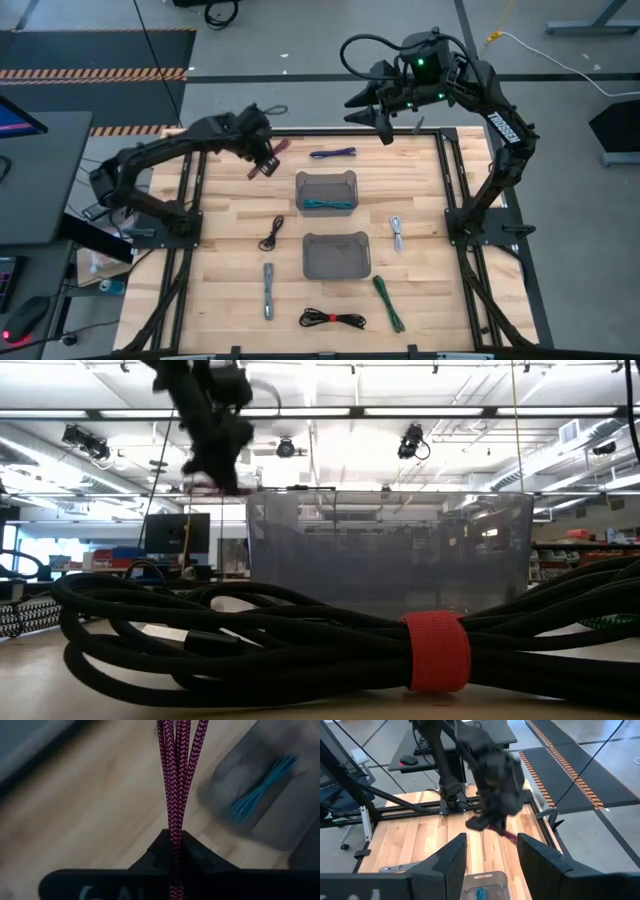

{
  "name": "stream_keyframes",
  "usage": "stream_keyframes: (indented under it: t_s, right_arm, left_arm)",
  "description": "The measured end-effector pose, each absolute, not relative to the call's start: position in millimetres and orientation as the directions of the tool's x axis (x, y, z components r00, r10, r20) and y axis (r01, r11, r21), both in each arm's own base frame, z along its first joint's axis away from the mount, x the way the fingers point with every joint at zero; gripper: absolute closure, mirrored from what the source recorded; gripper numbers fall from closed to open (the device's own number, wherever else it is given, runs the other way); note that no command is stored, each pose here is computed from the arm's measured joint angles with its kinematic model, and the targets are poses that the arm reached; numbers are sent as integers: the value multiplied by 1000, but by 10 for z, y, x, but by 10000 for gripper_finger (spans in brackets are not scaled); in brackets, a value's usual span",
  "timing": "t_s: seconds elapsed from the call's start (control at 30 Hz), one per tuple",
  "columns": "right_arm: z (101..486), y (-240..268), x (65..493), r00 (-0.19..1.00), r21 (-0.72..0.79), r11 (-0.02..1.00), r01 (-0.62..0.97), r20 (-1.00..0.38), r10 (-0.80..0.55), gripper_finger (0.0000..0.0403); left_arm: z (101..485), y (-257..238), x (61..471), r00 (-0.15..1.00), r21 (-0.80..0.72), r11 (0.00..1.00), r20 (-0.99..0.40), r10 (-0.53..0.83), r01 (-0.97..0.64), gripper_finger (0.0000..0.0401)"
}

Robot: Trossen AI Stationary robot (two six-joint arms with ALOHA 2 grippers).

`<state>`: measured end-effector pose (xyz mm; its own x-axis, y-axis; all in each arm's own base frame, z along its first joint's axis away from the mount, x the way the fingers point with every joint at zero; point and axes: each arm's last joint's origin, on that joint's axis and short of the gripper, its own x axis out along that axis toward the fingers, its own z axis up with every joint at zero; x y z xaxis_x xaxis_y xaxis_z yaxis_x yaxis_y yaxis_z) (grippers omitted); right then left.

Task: Pick and place USB-C Cables
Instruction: Put the pink charger cable into the top black transparent bin

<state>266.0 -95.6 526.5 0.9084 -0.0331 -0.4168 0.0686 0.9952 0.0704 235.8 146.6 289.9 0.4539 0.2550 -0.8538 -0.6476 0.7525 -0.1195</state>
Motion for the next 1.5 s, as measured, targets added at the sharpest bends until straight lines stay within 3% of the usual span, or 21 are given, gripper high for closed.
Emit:
stream_keyframes:
  t_s: [0.27, 0.6, 0.83, 1.13, 1.5]
  right_arm:
    - [5200, -963, 2624, 872, 68, 991, 111, -486, -64, 224]
    - [5146, -1001, 2653, 847, 79, 983, 164, -522, -99, 229]
    - [4776, -957, 2972, 710, 105, 984, 143, -704, -28, 232]
    - [4366, -885, 3430, 598, 113, 991, 78, -800, 44, 235]
    - [4443, -875, 3498, 683, 170, 983, 64, -726, 81, 233]
  left_arm:
    - [3444, 1099, 2353, 543, -119, 854, -813, 209, -506, 382]
    - [3550, 605, 2549, 626, -141, 938, -774, 95, -316, 382]
    - [3564, 521, 2589, 648, -156, 942, -758, 78, -297, 382]
    - [3563, 523, 2588, 646, -164, 935, -759, 85, -315, 382]
    - [3573, 523, 2600, 657, -156, 939, -748, 89, -306, 382]
